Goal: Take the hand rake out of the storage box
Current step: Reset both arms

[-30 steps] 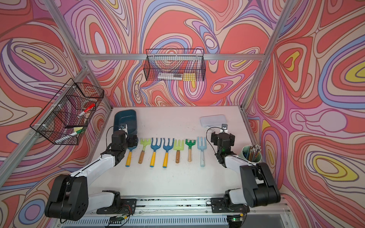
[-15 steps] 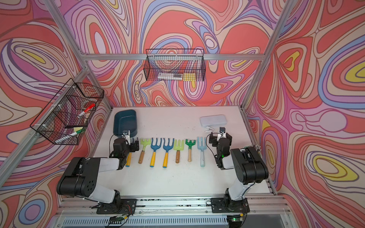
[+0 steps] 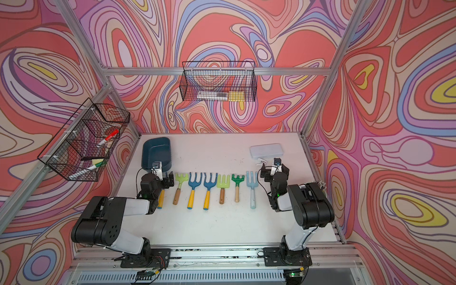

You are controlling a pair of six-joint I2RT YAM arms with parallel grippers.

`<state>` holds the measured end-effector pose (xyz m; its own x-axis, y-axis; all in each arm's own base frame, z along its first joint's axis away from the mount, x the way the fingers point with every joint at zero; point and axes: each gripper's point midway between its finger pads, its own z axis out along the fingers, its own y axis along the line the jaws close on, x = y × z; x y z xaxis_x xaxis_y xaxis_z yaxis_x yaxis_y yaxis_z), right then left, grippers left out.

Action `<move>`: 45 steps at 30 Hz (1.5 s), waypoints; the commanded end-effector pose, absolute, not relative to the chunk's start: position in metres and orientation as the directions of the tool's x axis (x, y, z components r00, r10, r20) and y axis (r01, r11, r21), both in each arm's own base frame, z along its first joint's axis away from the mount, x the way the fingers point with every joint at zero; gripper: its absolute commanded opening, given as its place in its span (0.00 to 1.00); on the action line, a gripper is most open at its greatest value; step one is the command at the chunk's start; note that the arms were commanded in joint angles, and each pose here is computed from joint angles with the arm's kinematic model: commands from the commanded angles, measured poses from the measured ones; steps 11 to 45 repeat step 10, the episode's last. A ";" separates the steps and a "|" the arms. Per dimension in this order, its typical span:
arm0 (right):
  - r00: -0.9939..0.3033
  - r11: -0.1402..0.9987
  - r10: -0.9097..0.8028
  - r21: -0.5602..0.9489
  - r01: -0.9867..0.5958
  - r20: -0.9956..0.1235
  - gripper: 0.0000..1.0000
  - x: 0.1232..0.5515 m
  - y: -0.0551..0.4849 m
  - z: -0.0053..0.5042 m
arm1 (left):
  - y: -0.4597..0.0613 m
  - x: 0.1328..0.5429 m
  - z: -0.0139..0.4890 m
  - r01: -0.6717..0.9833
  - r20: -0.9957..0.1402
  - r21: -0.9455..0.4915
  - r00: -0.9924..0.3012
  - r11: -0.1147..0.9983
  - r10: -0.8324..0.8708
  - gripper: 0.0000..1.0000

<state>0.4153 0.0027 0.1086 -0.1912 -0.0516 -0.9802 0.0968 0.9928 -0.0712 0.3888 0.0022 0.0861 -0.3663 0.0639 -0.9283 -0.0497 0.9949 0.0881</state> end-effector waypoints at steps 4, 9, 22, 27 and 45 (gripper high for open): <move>-0.214 0.990 -0.036 -0.063 0.124 -0.976 0.98 0.418 -0.003 0.104 | 0.004 0.391 0.091 -0.065 -0.936 0.102 -0.344 0.993 0.074 0.99; -0.213 0.990 -0.036 -0.064 0.126 -0.976 0.98 0.418 -0.003 0.104 | 0.004 0.392 0.090 -0.053 -0.934 0.093 -0.350 0.994 0.069 0.99; -0.213 0.990 -0.037 -0.065 0.125 -0.976 0.98 0.418 -0.003 0.104 | 0.004 0.392 0.091 -0.054 -0.935 0.094 -0.347 0.994 0.070 0.99; -0.213 0.990 -0.037 -0.065 0.125 -0.976 0.98 0.418 -0.003 0.104 | 0.004 0.392 0.091 -0.054 -0.935 0.094 -0.347 0.994 0.070 0.99; -0.213 0.990 -0.037 -0.065 0.125 -0.976 0.98 0.418 -0.003 0.104 | 0.004 0.392 0.091 -0.054 -0.935 0.094 -0.347 0.994 0.070 0.99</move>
